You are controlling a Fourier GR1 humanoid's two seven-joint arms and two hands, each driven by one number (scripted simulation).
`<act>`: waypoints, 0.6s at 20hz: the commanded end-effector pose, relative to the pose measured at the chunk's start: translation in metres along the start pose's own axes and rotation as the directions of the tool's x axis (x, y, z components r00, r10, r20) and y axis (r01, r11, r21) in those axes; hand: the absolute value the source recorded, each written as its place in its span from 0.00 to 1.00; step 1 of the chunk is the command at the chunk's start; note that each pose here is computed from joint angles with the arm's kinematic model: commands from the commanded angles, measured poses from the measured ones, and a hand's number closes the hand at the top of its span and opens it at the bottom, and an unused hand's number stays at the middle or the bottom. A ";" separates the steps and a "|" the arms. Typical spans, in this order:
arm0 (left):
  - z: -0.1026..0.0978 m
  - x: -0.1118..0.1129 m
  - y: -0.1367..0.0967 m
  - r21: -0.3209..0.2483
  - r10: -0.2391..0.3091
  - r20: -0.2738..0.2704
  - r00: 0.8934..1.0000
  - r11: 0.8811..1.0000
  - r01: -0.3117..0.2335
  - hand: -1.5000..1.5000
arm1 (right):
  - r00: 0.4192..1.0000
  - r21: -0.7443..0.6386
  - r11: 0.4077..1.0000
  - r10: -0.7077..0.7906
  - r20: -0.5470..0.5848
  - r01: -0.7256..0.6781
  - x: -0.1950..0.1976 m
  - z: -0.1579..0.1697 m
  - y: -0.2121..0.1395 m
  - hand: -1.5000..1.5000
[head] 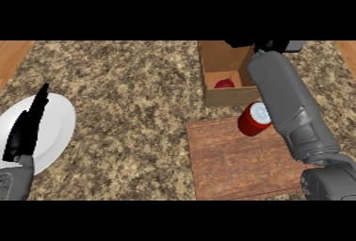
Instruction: Pick the pear from the cutting board and place it in the cardboard box
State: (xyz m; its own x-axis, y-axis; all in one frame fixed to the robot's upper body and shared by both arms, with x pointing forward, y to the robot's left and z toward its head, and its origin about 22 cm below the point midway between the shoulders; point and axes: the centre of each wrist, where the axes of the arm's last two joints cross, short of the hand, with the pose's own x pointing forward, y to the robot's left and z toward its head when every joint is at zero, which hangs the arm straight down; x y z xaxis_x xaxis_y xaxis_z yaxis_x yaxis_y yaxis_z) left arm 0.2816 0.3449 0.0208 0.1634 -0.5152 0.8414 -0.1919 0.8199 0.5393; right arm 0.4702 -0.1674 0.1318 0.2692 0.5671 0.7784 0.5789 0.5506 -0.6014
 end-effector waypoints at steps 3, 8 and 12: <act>0.005 0.006 0.001 0.009 0.003 -0.018 1.000 1.000 -0.003 0.50 | 0.985 -0.150 0.974 -0.165 0.043 0.170 -0.004 -0.006 -0.008 0.00; 0.020 -0.019 0.016 0.027 0.002 -0.055 0.999 1.000 -0.001 0.50 | 0.957 -0.152 0.945 -0.282 0.071 0.290 -0.018 -0.002 -0.013 0.00; 0.024 -0.022 0.008 0.068 -0.010 -0.076 0.997 0.998 0.016 0.50 | 0.956 -0.139 0.946 -0.289 0.044 0.292 -0.052 0.009 -0.023 0.00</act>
State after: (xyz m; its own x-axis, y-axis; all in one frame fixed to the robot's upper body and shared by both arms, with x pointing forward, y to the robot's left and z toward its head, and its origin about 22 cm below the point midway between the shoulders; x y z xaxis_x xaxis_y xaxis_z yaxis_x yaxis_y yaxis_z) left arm 0.2657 0.3560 0.0158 0.2202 -0.5068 0.8334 -0.2253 0.8049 0.5490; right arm 0.4543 -0.1914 0.1224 0.0681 0.4404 0.8952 0.7274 0.5922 -0.3467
